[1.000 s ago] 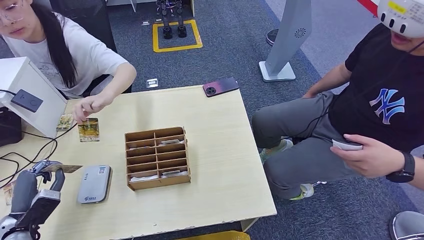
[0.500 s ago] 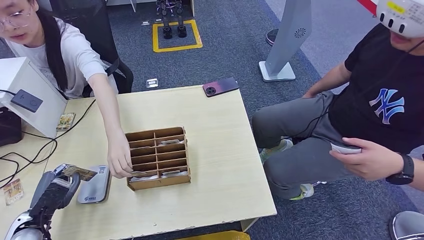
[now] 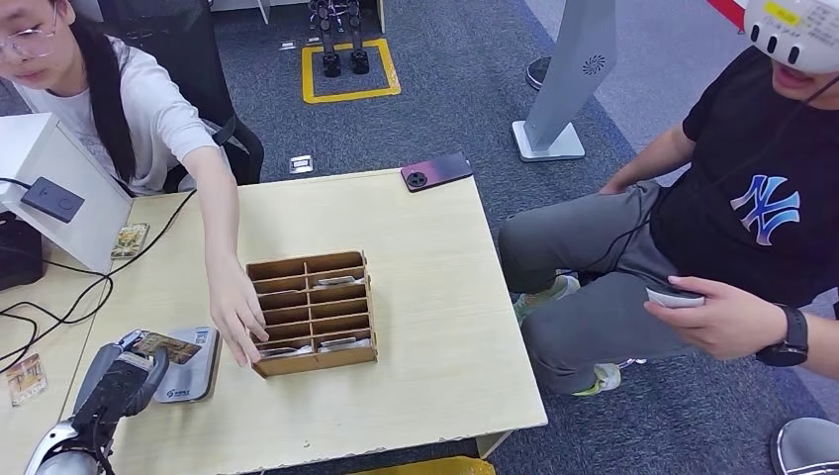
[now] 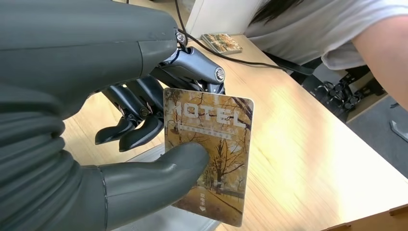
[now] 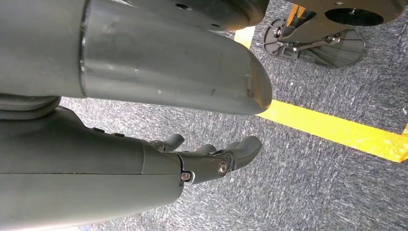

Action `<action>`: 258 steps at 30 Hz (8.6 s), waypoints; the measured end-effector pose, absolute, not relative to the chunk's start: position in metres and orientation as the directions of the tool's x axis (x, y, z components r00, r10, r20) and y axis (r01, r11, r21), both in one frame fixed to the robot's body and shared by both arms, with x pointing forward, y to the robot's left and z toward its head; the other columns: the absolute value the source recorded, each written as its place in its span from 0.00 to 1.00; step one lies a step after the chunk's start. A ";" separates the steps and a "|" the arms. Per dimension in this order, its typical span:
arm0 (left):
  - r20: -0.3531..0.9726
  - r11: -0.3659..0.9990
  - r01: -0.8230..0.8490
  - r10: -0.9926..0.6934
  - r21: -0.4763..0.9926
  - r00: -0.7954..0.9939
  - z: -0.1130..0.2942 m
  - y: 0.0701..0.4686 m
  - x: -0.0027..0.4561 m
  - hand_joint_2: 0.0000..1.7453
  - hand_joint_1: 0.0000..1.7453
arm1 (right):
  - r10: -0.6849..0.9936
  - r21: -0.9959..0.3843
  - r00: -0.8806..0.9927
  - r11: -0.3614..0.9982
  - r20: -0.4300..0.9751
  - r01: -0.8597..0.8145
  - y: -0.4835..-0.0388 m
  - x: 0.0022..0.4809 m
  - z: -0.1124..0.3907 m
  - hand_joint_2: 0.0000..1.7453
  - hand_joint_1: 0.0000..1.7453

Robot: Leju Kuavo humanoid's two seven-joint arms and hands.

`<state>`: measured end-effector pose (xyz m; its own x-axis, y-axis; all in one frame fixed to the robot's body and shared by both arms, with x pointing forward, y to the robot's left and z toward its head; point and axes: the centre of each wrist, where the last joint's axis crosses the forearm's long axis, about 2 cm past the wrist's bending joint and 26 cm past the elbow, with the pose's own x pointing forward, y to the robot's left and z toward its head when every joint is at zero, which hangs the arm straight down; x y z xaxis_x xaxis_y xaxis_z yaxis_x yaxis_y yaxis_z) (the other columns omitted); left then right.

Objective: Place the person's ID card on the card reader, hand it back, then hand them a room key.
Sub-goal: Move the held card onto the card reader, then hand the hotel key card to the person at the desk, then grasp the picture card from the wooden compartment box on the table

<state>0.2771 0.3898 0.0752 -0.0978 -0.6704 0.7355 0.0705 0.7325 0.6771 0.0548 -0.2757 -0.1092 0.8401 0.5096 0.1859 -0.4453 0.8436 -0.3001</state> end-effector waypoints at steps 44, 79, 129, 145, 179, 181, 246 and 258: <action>0.640 0.638 0.068 -0.769 0.767 -0.001 0.047 0.372 0.285 1.00 1.00 | 0.536 -0.310 0.822 0.828 0.191 -0.468 -0.274 0.055 -0.109 0.00 0.00; 0.935 0.961 -0.084 -0.277 0.265 -0.220 0.083 0.382 0.305 1.00 1.00 | 0.567 -0.318 0.797 0.810 0.208 -0.493 -0.275 0.056 -0.109 0.00 0.00; 0.299 0.342 -0.663 -0.937 0.666 -0.184 0.143 0.408 0.342 1.00 1.00 | 0.622 -0.319 0.755 0.773 0.207 -0.549 -0.271 0.060 -0.108 0.00 0.00; 0.325 0.385 -0.634 -0.921 0.671 -0.215 0.145 0.402 0.348 1.00 0.00 | 0.616 -0.315 0.761 0.778 0.206 -0.544 -0.268 0.060 -0.108 0.00 0.00; 0.278 0.489 -0.354 -0.818 0.797 -0.503 0.127 0.366 0.287 1.00 0.00 | 0.563 -0.315 0.805 0.810 0.187 -0.494 -0.271 0.058 -0.109 0.00 0.00; 0.240 0.470 -0.339 -0.807 0.815 -0.540 0.124 0.362 0.264 1.00 0.00 | 0.552 -0.313 0.815 0.817 0.179 -0.484 -0.272 0.056 -0.109 0.00 0.00; 0.044 0.165 -0.189 -0.854 0.968 -0.519 0.076 0.242 0.263 1.00 0.00 | 0.515 -0.332 0.842 0.831 0.159 -0.446 -0.276 0.054 -0.109 0.00 0.00; 0.045 0.161 -0.183 -0.856 0.970 -0.515 0.075 0.243 0.266 1.00 0.00 | 0.517 -0.329 0.840 0.832 0.163 -0.447 -0.276 0.054 -0.109 0.00 0.00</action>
